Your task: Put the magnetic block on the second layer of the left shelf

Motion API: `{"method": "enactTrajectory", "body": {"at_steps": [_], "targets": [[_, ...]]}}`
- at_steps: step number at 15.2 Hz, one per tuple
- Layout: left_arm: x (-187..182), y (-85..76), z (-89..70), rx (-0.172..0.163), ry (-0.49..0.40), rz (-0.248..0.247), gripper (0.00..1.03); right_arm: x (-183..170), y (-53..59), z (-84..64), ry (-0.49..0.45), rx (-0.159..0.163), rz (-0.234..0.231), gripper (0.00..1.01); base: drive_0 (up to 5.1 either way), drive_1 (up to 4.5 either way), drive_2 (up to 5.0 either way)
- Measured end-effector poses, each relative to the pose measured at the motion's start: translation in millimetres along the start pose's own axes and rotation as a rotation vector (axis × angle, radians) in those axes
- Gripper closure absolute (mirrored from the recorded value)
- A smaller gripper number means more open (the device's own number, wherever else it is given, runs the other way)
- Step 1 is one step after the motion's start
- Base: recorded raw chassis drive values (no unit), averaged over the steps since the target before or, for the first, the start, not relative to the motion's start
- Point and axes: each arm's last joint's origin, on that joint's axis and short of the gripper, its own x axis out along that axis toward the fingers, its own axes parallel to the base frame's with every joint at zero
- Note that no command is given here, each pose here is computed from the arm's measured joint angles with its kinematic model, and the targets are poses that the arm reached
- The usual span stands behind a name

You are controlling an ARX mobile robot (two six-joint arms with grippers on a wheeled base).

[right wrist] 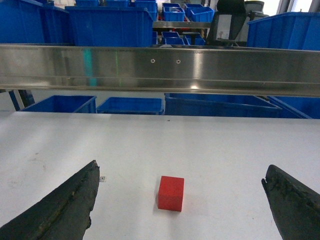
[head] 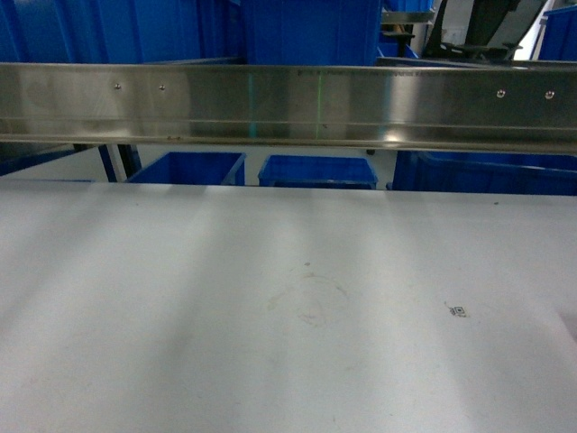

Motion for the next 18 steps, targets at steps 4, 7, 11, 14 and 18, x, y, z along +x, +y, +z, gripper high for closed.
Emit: {"method": "enactTrajectory", "body": {"at_steps": [4, 7, 11, 14, 18], "targets": [[0, 0.0, 0.0, 0.0, 0.0, 0.0, 0.05, 0, 0.0, 0.0, 0.0, 0.0, 0.0, 0.03, 0.0, 0.0, 0.0], [0, 0.0, 0.0, 0.0, 0.0, 0.0, 0.05, 0, 0.0, 0.1, 0.0, 0.0, 0.0, 0.03, 0.0, 0.0, 0.0], [0, 0.0, 0.0, 0.0, 0.0, 0.0, 0.05, 0, 0.8, -2.0, 0.032, 0.011, 0.015, 0.03, 0.0, 0.0, 0.0], [0, 0.0, 0.0, 0.0, 0.0, 0.0, 0.05, 31, 15.5, 7.4, 0.094, 0.091, 0.13, 0.03, 0.0, 0.0, 0.0], [0, 0.0, 0.0, 0.0, 0.0, 0.0, 0.05, 157, 12.1, 23.3, 0.249, 0.153, -0.001, 0.03, 0.0, 0.0, 0.0]]}}
